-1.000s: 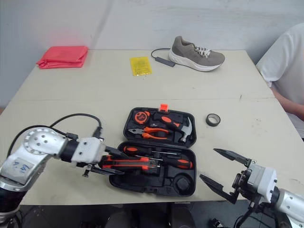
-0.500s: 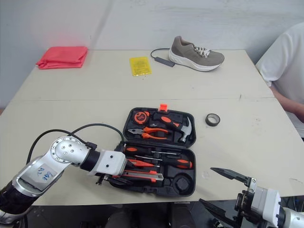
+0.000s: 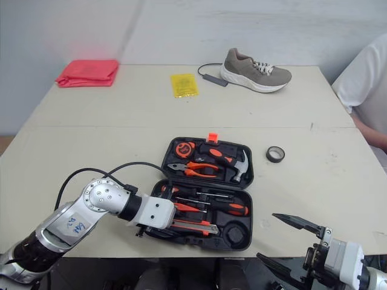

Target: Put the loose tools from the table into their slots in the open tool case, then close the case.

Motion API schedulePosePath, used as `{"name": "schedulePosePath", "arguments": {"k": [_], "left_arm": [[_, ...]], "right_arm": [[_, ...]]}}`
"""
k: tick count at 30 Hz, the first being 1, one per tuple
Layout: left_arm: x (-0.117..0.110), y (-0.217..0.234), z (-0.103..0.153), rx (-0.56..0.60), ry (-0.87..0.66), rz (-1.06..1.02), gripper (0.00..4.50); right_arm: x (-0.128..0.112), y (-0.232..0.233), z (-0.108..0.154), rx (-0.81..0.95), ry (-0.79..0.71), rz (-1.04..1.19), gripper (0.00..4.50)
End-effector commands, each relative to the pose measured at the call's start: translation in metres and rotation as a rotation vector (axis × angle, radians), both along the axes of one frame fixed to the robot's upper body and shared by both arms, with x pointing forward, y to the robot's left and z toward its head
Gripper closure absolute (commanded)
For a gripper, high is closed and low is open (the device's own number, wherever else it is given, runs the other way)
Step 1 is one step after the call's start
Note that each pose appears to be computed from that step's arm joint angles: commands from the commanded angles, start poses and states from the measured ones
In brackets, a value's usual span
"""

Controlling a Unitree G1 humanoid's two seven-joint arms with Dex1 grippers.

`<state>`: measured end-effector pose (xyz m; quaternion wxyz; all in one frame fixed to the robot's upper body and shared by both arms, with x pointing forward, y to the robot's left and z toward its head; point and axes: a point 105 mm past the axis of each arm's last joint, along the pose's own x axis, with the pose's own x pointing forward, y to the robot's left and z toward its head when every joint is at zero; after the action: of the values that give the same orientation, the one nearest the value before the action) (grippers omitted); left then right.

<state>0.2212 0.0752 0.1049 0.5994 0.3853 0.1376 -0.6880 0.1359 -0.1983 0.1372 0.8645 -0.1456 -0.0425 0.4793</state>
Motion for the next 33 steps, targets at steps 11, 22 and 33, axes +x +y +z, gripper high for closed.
{"name": "schedulePosePath", "arguments": {"k": [11,22,33], "left_arm": [[-0.004,-0.019,0.024,-0.208,-0.055,-0.137,0.79],[-0.003,0.006,0.055,-0.482,0.037,-0.196,1.31],[0.002,0.0,0.002,-0.368,0.064,-0.15,4.41]], "right_arm": [[0.002,0.002,0.005,0.005,-0.025,-0.007,0.0],[0.007,0.0,0.004,0.015,-0.026,-0.029,0.0],[0.007,-0.009,-0.009,0.006,-0.012,-0.063,0.0]]}}
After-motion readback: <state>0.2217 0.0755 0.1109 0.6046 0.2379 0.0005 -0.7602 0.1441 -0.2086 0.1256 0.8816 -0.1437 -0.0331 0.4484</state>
